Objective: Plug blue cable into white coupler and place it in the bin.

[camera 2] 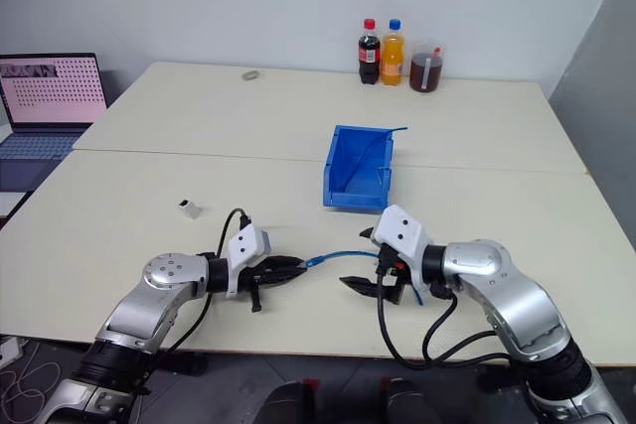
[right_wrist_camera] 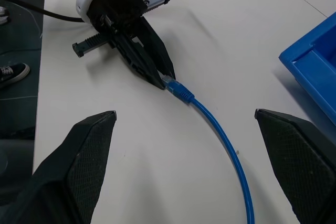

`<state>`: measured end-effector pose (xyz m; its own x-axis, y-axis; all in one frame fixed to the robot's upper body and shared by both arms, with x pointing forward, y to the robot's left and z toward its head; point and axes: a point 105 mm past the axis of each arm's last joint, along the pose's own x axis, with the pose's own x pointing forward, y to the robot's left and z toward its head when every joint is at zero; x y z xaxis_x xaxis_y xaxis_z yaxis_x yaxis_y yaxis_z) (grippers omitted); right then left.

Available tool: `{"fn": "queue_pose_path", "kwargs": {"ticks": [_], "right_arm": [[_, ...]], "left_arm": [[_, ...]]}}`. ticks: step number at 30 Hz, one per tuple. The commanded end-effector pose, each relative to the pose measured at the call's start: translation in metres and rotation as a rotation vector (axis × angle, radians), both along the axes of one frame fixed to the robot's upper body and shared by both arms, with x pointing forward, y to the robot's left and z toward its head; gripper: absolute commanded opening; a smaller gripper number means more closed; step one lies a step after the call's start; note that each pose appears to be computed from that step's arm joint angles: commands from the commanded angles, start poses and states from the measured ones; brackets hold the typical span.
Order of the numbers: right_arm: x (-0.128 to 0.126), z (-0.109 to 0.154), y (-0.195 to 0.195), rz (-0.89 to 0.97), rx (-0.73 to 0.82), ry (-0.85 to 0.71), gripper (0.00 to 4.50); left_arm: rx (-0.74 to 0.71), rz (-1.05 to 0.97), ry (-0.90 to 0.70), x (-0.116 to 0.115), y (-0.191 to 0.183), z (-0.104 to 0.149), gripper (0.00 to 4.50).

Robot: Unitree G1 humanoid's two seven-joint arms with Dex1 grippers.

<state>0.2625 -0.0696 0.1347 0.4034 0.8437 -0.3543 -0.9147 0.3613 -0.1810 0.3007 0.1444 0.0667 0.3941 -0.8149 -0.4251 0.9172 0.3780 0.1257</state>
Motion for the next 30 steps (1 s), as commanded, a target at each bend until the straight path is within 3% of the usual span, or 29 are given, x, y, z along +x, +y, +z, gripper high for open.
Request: {"fn": "queue_pose_path", "kwargs": {"ticks": [1,3,7,13,22,30], "right_arm": [[-0.008,0.015,-0.002,0.005,0.069,-0.060,4.50],[-0.012,0.017,-0.003,0.001,0.112,-0.080,4.50],[-0.036,0.019,-0.004,0.071,0.207,0.025,4.50],[-0.041,0.024,-0.005,0.024,0.327,0.161,4.50],[-0.018,0.040,-0.002,-0.046,0.503,0.206,4.50],[-0.009,0.048,0.009,0.011,0.584,0.252,4.50]], "left_arm": [[-0.096,-0.023,0.039,-0.004,-0.006,0.013,0.23],[-0.158,-0.034,0.039,-0.005,-0.008,0.027,0.23],[-0.295,-0.115,0.099,-0.013,-0.021,0.063,0.23],[-0.483,-0.157,0.224,-0.021,-0.033,0.092,0.23],[-0.585,-0.200,0.350,-0.030,-0.040,0.105,0.23],[-0.605,-0.212,0.395,-0.034,-0.042,0.105,0.23]]}}
